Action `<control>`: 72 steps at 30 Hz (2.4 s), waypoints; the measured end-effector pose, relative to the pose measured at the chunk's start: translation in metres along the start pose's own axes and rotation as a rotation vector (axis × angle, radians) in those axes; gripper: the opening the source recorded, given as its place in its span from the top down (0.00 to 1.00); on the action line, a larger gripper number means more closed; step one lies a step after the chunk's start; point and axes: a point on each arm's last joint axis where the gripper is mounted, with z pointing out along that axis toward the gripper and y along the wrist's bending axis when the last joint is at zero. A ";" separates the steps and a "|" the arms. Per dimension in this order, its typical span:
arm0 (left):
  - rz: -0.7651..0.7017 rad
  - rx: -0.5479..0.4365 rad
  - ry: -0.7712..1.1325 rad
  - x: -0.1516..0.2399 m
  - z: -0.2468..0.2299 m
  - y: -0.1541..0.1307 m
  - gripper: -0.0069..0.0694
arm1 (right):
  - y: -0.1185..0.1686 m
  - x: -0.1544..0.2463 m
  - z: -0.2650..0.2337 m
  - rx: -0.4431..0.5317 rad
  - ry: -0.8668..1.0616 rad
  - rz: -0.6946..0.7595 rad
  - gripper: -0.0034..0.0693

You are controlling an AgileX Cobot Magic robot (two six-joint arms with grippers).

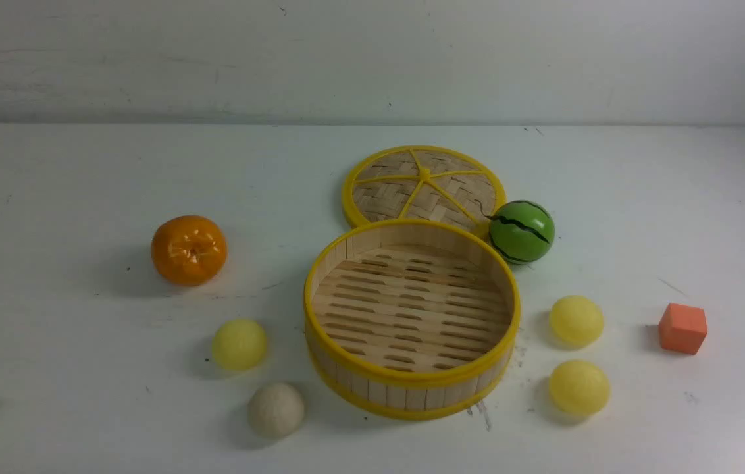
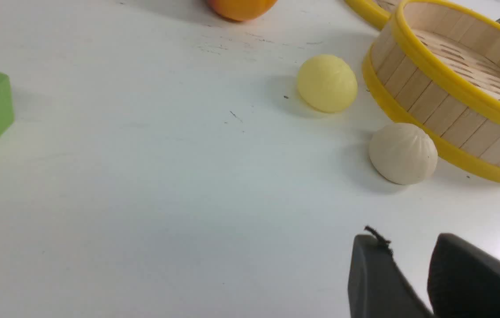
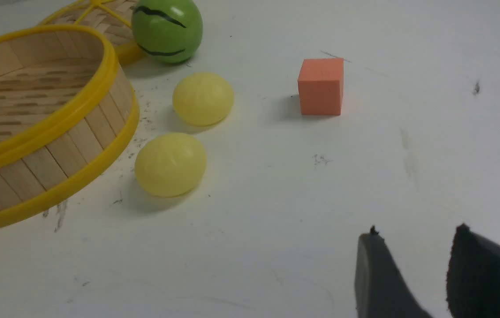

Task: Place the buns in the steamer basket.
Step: Use the left arm to grab a steamed stuffed bun

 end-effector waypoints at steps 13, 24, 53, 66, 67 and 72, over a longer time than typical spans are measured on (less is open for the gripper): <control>0.000 0.000 0.000 0.000 0.000 0.000 0.64 | 0.000 0.000 0.000 0.000 0.000 0.000 0.62; 0.000 0.000 0.000 0.000 0.000 0.000 0.63 | 0.000 0.000 0.000 0.000 0.000 0.000 0.62; -0.247 0.154 0.249 -0.132 0.008 -0.066 0.93 | 0.000 0.000 0.000 0.000 0.000 0.000 0.62; 0.080 -0.056 0.839 -0.148 0.196 -0.072 0.93 | 0.000 0.000 0.000 0.000 0.000 0.000 0.62; 0.085 -0.061 0.861 -0.147 0.203 -0.073 0.93 | 0.000 0.000 0.000 0.000 0.000 0.000 0.62; 0.144 -0.112 0.996 -0.140 0.259 -0.071 0.93 | 0.000 0.000 0.000 0.000 0.000 0.000 0.62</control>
